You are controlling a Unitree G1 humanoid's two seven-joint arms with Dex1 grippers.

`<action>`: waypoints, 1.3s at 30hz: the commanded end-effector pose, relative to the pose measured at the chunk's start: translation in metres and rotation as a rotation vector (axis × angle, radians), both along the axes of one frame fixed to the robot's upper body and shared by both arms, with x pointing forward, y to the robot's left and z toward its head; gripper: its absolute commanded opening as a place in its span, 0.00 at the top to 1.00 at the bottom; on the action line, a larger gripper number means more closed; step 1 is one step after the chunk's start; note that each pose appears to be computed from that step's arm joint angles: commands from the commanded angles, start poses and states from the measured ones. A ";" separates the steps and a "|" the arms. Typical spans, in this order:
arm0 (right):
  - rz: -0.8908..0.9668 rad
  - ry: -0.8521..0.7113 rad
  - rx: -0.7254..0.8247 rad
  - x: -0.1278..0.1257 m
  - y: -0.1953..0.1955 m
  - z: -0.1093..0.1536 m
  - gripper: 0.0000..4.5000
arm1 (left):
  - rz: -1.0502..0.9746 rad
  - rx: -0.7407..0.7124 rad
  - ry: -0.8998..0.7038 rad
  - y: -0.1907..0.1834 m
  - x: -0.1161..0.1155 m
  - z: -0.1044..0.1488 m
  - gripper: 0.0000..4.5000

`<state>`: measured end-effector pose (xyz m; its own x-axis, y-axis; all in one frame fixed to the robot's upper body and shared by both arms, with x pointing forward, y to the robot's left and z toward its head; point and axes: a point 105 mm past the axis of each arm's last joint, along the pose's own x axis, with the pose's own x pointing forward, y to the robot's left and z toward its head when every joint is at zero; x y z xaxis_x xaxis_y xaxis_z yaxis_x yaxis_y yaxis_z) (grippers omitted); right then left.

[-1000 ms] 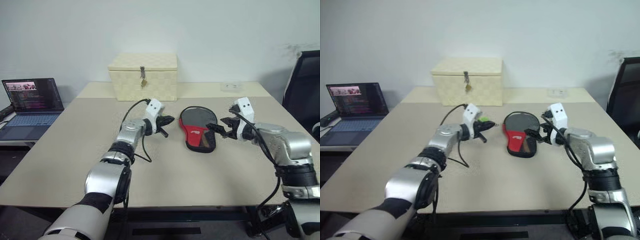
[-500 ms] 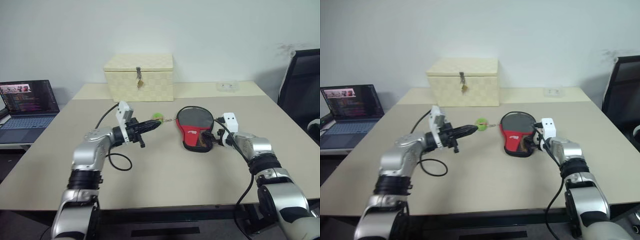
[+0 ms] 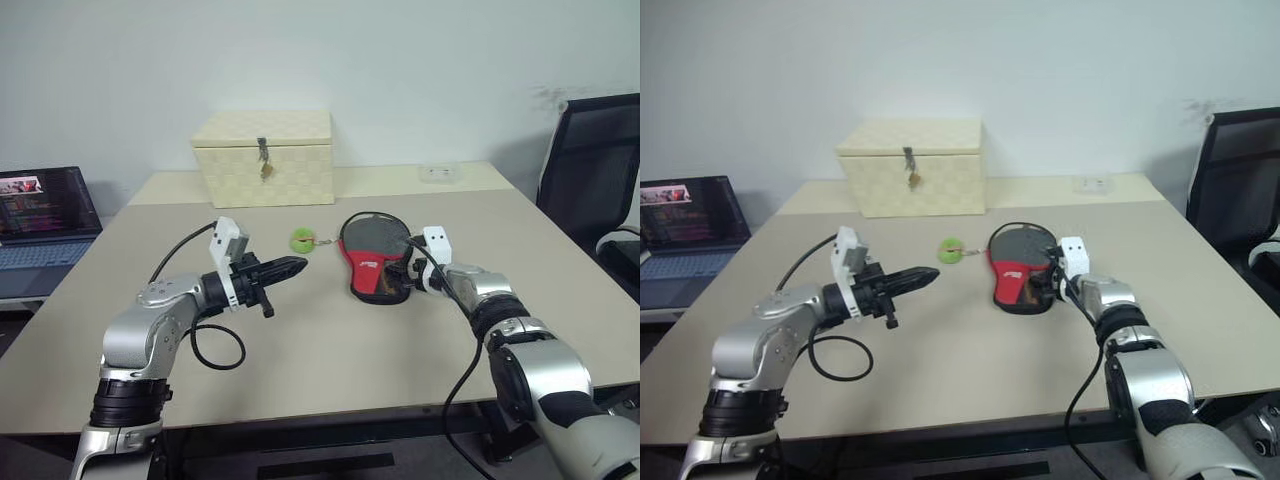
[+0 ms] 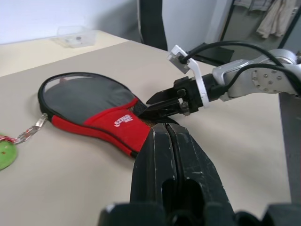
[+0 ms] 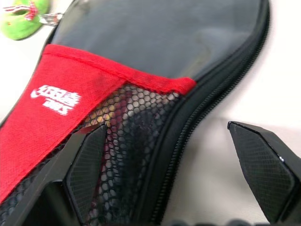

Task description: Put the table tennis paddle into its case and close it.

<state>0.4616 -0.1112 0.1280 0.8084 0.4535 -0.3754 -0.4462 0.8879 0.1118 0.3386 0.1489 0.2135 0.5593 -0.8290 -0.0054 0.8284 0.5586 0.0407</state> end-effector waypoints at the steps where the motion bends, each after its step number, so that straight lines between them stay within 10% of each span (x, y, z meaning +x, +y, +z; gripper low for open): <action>1: 0.055 0.014 0.001 -0.003 0.020 -0.004 0.28 | 0.003 0.010 -0.059 0.002 -0.005 0.014 1.00; 12: 0.134 0.093 0.216 -0.011 0.044 0.005 1.00 | -0.060 0.091 0.012 0.015 -0.022 -0.008 1.00; 39: 0.213 0.158 0.263 -0.039 0.035 0.008 1.00 | -0.104 0.198 0.111 0.032 -0.044 -0.037 1.00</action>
<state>0.4313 -0.0899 0.1239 0.6719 0.6453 -0.3634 -0.5193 0.7604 0.3902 0.3012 0.1830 0.1651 0.4806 -0.8434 -0.2403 0.8682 0.4961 -0.0049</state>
